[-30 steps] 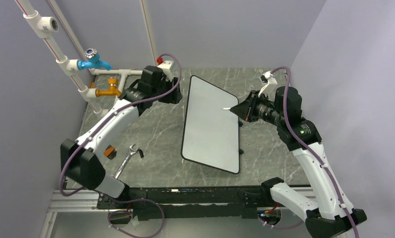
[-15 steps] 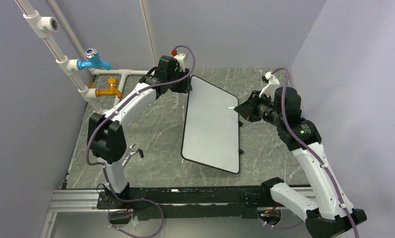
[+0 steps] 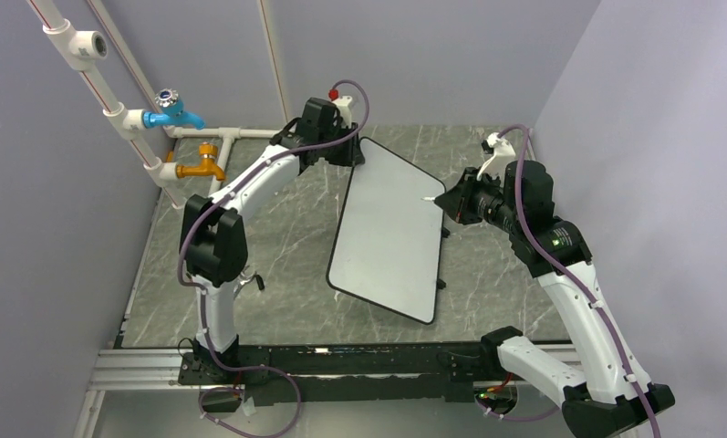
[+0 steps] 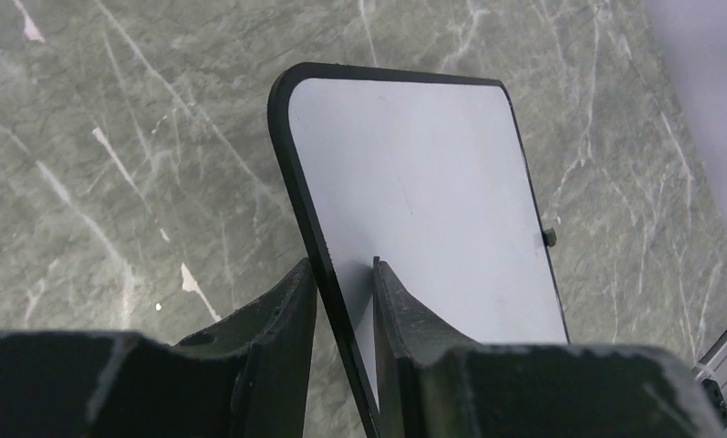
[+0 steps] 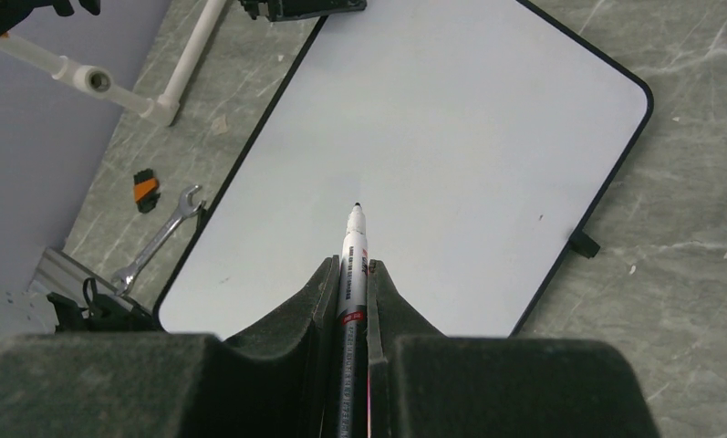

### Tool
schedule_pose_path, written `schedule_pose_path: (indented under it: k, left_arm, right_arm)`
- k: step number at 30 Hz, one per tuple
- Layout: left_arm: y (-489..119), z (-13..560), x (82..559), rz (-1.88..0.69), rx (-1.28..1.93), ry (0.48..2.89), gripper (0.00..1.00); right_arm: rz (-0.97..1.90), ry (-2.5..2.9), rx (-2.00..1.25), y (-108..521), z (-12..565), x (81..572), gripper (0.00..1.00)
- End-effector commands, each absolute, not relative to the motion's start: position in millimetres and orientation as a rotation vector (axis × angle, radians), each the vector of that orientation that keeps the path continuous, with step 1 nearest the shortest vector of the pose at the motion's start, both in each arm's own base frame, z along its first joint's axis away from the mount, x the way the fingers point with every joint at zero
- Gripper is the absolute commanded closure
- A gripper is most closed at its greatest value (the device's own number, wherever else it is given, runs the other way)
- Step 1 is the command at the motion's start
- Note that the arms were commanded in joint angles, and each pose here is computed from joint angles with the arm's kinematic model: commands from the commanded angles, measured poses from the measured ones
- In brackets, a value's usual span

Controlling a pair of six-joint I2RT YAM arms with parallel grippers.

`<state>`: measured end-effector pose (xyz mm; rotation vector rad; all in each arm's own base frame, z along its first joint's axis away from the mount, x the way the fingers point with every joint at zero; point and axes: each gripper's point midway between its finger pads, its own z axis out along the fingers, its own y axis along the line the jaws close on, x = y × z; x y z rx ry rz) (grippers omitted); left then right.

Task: Write a sentence on the whiteboard
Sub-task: Move the whiteboard to the center of the board.

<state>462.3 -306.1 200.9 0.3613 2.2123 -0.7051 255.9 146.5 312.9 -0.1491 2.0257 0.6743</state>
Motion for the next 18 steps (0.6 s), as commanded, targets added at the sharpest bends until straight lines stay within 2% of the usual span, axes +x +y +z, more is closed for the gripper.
schedule_pose_path:
  k: [1,13,16,18]
  left_arm:
    - [-342,227,461,-0.816,0.445,2.117,0.68]
    - [-422,238,442,-1.021,0.695,2.017,0.64]
    - [-435,240,433,-1.044,0.758,1.995,0.56]
    - [-437,242,429,-1.054,0.774,1.989,0.47]
  right_arm:
    - [0.633,2.001,-0.159,140,320,257,1.00]
    - [0.588,2.002,-0.166,133,324,252,1.00]
    - [0.586,2.001,-0.166,132,324,252,1.00]
    - [0.588,2.000,-0.166,132,324,251,1.00]
